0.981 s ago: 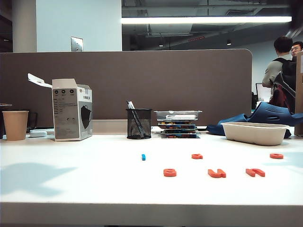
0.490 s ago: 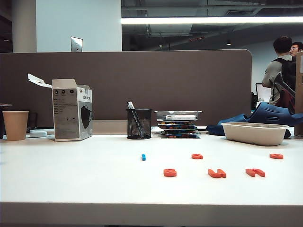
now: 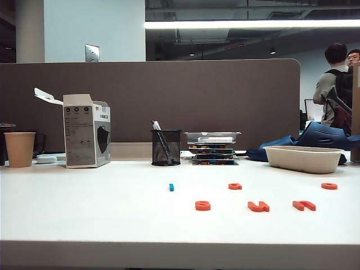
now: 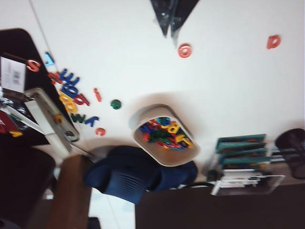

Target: Select the appropriate letters from the row of letter magnets placed on the table to arrange into the word "sun".

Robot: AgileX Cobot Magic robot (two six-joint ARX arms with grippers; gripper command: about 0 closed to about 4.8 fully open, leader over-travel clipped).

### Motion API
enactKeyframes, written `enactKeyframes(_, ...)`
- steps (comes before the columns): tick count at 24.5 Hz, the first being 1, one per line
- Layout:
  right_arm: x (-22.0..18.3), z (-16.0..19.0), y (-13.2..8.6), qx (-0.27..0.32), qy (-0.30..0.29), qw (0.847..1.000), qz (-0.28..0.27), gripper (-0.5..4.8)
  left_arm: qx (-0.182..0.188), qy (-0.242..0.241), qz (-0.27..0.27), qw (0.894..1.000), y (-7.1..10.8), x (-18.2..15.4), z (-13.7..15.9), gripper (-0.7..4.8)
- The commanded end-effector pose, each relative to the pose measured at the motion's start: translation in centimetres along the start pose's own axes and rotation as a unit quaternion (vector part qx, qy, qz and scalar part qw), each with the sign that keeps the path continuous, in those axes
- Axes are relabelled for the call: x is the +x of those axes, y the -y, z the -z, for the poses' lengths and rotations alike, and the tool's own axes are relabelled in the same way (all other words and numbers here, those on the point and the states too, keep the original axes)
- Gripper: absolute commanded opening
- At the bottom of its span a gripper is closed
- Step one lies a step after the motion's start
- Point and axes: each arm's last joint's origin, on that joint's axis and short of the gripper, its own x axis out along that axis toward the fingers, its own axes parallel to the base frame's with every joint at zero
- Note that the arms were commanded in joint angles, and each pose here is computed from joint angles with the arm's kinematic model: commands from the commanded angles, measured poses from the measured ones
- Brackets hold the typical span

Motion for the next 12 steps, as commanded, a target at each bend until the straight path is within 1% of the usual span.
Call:
enactKeyframes(1,-0.6,2.0,-0.2,0.008,0.050,0.998,-0.031,-0.08,0.004,0.029,-0.003,1.000,0.1,-1.8,3.2,-0.05)
enactKeyframes(2,-0.8,2.9,-0.1,0.012,0.065,0.997,-0.034,-0.08,0.005,0.039,-0.002,0.999,0.0,-2.3,4.4,-0.05)
enactKeyframes(3,-1.0,3.8,-0.1,0.009,0.080,0.996,-0.037,-0.08,0.006,0.053,-0.001,0.999,-0.1,-3.0,6.2,-0.05)
enactKeyframes(4,-1.1,4.5,-0.1,0.008,0.090,0.995,-0.039,-0.08,0.007,0.062,0.000,0.998,-0.1,-3.4,7.2,-0.05)
enactKeyframes(6,-0.7,6.9,0.1,0.009,0.087,0.995,-0.040,-0.08,0.021,0.096,0.002,0.995,-0.2,-4.4,10.2,-0.05)
enactKeyframes(7,-0.4,7.5,0.2,0.011,0.084,0.996,-0.039,-0.08,0.030,0.111,0.002,0.993,-0.3,-4.6,11.0,-0.05)
enactKeyframes(8,-0.1,7.9,0.2,0.011,0.094,0.995,-0.043,-0.08,0.036,0.122,0.002,0.992,-0.3,-4.7,11.6,-0.05)
enactKeyframes(10,0.2,8.2,0.2,0.009,0.122,0.991,-0.055,-0.08,0.043,0.150,0.003,0.988,-0.4,-4.7,12.9,-0.05)
enactKeyframes(12,0.6,8.6,0.2,0.015,0.152,0.987,-0.056,-0.08,0.047,0.181,0.005,0.982,-0.6,-4.4,14.2,-0.05)
